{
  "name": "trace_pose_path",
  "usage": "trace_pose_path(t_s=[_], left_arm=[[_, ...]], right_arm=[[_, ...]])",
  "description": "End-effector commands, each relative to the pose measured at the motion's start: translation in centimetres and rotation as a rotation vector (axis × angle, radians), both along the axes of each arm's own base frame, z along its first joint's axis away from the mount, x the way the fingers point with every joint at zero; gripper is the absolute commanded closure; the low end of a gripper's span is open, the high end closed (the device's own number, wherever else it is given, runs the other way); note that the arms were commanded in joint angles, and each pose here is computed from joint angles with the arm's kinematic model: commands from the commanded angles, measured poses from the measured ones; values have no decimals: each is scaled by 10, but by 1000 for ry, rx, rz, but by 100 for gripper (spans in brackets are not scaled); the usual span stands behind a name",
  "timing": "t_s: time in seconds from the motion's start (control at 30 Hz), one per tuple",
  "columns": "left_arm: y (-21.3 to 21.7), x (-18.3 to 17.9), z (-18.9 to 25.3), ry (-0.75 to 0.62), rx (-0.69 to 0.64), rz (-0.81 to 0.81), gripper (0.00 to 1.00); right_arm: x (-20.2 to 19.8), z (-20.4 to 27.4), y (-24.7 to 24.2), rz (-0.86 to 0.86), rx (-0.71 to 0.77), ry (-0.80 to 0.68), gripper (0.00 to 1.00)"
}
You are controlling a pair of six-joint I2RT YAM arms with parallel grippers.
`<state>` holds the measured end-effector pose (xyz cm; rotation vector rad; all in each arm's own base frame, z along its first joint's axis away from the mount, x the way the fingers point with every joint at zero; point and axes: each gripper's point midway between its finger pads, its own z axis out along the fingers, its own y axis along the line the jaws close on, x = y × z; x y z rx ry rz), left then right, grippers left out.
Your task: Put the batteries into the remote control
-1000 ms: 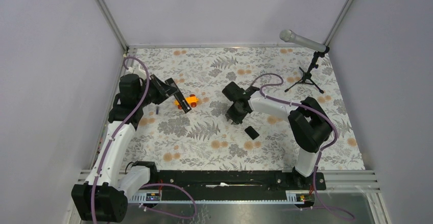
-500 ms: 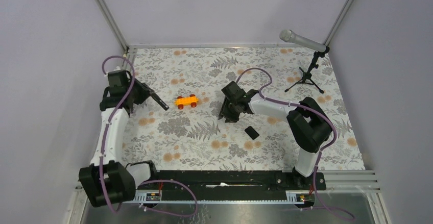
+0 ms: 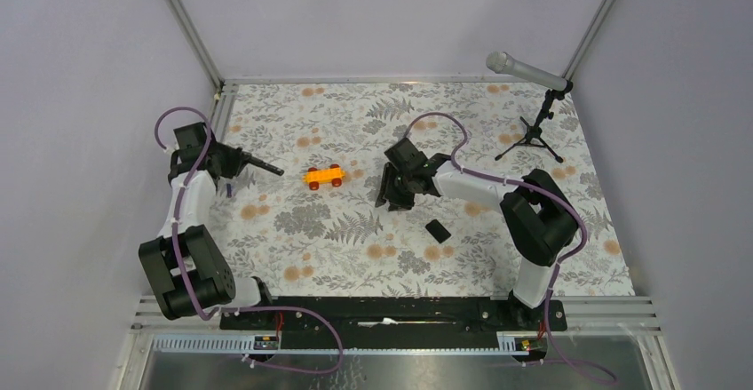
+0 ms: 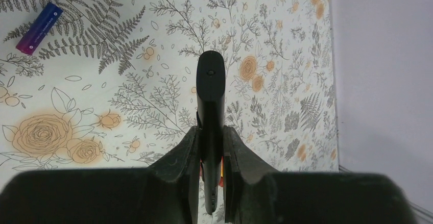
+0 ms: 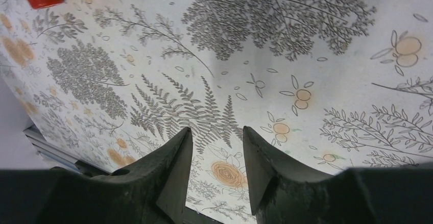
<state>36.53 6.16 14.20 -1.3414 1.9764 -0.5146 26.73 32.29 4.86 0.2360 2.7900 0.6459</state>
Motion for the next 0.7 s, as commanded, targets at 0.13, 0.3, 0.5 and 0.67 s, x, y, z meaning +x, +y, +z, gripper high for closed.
trace_pose_path(t_s=[0.13,0.3,0.5,0.67], left_arm=[[34,9,32,-63,137,38,100],[34,14,27,-14,153,-47,100],[-29,18,24,-40,-10,-386,100],[-98,-20,-5,21,-95,-604,100]], right_arm=[[23,38,35,145,92,-84,51],[21,35,38,156,99,-60,52],[22,42,38,170,97,-67,52],[26,48,33,157,85,-95,52]])
